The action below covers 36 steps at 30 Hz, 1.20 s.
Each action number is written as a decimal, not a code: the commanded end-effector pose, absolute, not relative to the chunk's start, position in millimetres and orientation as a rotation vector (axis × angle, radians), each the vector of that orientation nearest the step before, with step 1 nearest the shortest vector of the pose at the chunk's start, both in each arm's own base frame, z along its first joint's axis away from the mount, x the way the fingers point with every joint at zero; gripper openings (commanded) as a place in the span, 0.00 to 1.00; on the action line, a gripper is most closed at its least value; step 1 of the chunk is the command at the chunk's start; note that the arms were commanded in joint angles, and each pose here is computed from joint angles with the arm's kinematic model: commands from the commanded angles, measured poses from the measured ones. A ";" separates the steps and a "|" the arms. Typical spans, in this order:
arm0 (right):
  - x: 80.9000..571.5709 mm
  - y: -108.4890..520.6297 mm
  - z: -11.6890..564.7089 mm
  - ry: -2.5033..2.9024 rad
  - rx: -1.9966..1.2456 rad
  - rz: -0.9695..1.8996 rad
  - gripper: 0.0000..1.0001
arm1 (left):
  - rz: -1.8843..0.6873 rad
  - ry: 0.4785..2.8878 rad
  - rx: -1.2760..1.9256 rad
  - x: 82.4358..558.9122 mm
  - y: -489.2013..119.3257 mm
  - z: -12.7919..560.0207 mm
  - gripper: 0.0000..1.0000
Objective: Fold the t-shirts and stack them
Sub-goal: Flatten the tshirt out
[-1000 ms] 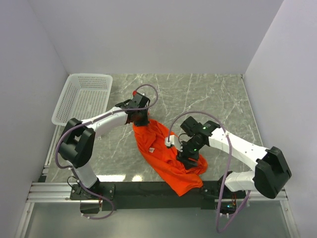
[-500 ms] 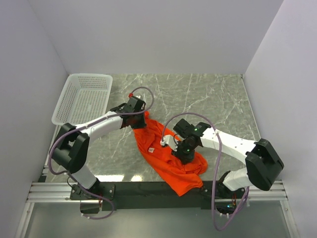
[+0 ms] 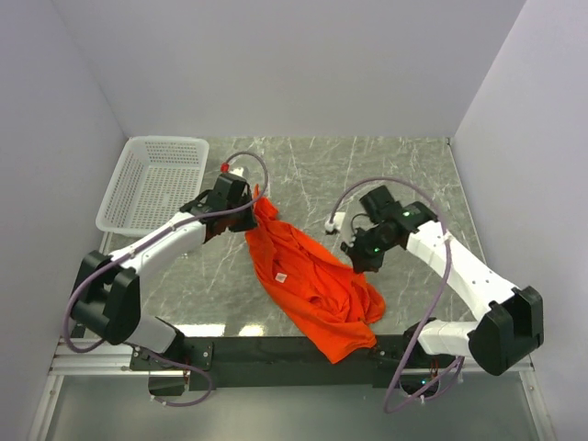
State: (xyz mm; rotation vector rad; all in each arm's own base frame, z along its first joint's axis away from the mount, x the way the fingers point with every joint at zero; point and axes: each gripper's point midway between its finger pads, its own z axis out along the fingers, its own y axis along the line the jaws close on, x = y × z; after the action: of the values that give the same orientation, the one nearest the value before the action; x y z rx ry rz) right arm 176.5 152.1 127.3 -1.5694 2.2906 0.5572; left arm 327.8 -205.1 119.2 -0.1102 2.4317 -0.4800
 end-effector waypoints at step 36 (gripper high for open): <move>352.6 34.1 365.8 1.910 -0.878 0.104 0.00 | -0.510 1.818 0.067 383.2 -125.3 330.4 0.01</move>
State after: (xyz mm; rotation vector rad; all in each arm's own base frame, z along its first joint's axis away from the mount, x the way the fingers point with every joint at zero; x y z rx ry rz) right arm 351.0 26.0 308.5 -0.9291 2.0612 0.1054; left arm 371.3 -120.2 230.0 -0.0271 2.1072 -0.4725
